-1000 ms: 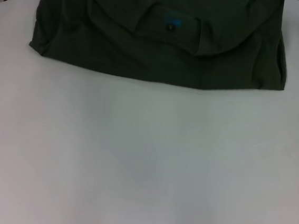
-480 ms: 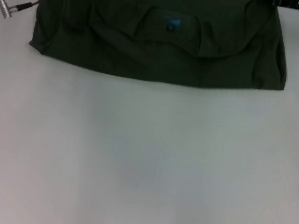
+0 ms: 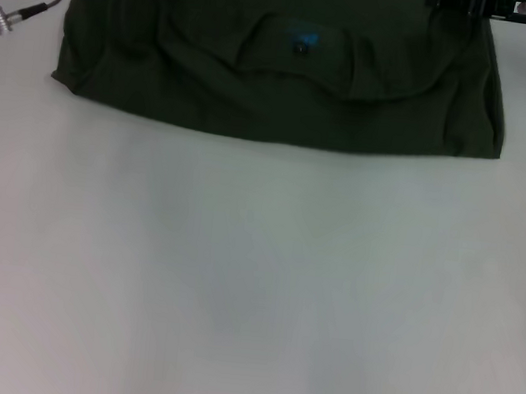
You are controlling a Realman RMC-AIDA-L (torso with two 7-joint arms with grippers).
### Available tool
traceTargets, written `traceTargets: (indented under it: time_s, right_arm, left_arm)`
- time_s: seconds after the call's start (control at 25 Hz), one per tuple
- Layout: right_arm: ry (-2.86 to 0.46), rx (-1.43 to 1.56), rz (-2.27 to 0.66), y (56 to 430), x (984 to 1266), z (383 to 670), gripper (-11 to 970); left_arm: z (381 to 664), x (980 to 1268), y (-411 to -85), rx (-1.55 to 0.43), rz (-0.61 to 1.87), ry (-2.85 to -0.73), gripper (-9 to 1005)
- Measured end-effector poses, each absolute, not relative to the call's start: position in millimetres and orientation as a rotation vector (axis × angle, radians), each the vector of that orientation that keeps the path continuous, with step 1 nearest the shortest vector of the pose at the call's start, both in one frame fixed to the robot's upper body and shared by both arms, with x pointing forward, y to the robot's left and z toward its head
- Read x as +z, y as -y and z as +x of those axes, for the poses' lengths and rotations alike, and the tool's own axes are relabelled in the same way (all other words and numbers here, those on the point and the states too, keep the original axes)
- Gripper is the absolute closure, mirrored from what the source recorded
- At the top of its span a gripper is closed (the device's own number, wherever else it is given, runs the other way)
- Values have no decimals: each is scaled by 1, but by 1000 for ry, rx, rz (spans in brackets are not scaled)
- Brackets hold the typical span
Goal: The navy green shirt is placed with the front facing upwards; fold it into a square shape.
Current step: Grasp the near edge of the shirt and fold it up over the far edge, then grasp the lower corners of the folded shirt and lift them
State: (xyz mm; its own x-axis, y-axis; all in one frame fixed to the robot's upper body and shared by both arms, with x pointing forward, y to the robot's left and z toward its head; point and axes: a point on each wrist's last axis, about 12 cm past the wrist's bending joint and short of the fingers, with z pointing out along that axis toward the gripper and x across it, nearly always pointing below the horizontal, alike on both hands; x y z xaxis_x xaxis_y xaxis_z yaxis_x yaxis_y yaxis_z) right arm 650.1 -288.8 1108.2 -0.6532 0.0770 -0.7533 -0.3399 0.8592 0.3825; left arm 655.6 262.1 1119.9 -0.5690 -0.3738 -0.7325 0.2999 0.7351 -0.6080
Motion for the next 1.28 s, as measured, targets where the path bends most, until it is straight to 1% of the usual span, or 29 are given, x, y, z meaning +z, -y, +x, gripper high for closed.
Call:
traceTargets:
  time_s: [0.12, 0.32, 0.48, 0.52, 0.64, 0.68, 0.72, 0.96, 1.28]
  right_arm:
    - [-2190, 651, -190, 291, 1112, 650, 493]
    - [-2167, 686, -181, 297, 1117, 645, 329]
    - [-2154, 722, -148, 306, 1117, 636, 206]
    - [-2150, 738, -141, 308, 1117, 634, 175]
    - [-2130, 778, -121, 316, 1119, 625, 122]
    - [-2116, 799, -108, 323, 1119, 619, 105]
    - [-2116, 799, -108, 323, 1119, 619, 106]
    - [-2107, 845, -101, 343, 1111, 591, 113]
    - [-2165, 875, -148, 376, 1097, 546, 110]
  left_arm:
    - [653, 1121, -269, -908, -84, -1949, 476]
    - [647, 1126, -276, -950, -86, -1904, 236]
    - [638, 1128, -285, -1006, -106, -1835, 116]
    - [638, 1128, -285, -1006, -106, -1835, 117]
    - [632, 1130, -289, -1044, -106, -1794, 119]
    - [630, 1130, -290, -1050, -105, -1786, 120]
    - [628, 1130, -291, -1060, -103, -1779, 120]
    - [618, 1126, -292, -1092, -78, -1771, 122]
    - [595, 1118, -294, -1170, 39, -1791, 121]
